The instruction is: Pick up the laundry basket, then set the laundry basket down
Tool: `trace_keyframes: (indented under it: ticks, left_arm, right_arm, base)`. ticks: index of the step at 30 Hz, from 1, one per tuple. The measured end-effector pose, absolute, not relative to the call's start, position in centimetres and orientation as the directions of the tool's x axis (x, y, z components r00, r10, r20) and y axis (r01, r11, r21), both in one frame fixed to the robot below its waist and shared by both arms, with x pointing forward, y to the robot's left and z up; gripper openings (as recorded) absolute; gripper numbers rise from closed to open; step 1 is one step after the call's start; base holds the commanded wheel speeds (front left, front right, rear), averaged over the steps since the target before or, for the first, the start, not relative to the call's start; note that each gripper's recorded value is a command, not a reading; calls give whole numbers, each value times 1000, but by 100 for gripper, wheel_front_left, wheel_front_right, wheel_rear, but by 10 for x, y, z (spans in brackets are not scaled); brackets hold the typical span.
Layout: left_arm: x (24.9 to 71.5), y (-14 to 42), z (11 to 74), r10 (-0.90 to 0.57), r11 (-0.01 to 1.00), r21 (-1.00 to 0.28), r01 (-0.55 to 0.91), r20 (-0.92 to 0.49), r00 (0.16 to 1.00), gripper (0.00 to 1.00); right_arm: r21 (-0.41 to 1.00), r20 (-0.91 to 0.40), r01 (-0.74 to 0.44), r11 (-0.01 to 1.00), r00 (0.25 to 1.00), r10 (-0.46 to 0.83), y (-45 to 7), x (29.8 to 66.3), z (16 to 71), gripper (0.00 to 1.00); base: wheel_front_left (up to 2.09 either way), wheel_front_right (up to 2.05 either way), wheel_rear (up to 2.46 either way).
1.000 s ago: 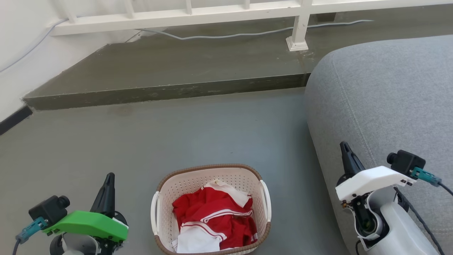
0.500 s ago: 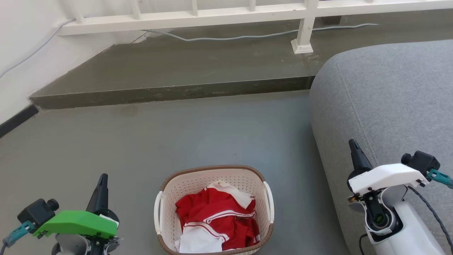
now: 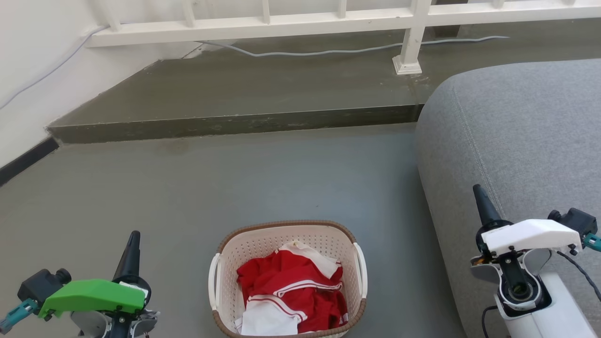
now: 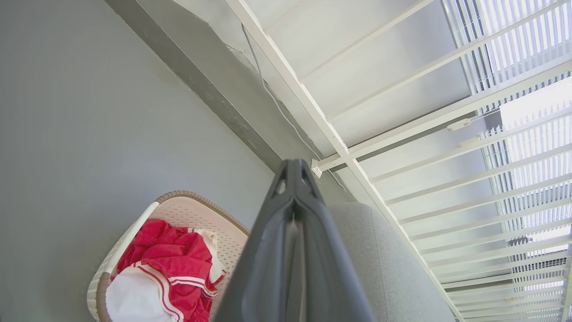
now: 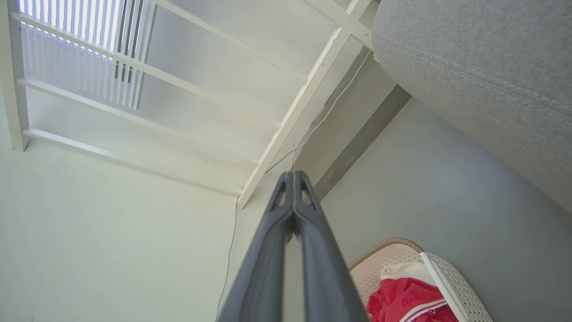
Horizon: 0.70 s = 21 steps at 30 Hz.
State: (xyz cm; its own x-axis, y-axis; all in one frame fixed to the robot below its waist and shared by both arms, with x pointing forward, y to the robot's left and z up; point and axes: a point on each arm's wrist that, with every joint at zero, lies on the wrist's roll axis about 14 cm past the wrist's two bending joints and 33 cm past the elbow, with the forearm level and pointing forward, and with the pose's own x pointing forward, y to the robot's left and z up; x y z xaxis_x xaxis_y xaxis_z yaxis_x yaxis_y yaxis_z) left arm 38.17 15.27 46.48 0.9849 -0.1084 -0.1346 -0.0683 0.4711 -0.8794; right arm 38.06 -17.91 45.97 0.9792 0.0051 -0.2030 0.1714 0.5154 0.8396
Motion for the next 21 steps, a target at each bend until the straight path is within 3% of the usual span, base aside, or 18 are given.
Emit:
trace_keyframes:
  ticks: [21]
  left_arm:
    - [378, 171, 469, -67, 237, -965, -109, -128, 990, 0]
  right_arm:
    - [957, -154, 149, 249, 988, -1, -191, 382, 471, 0]
  base:
    - [0, 0, 0]
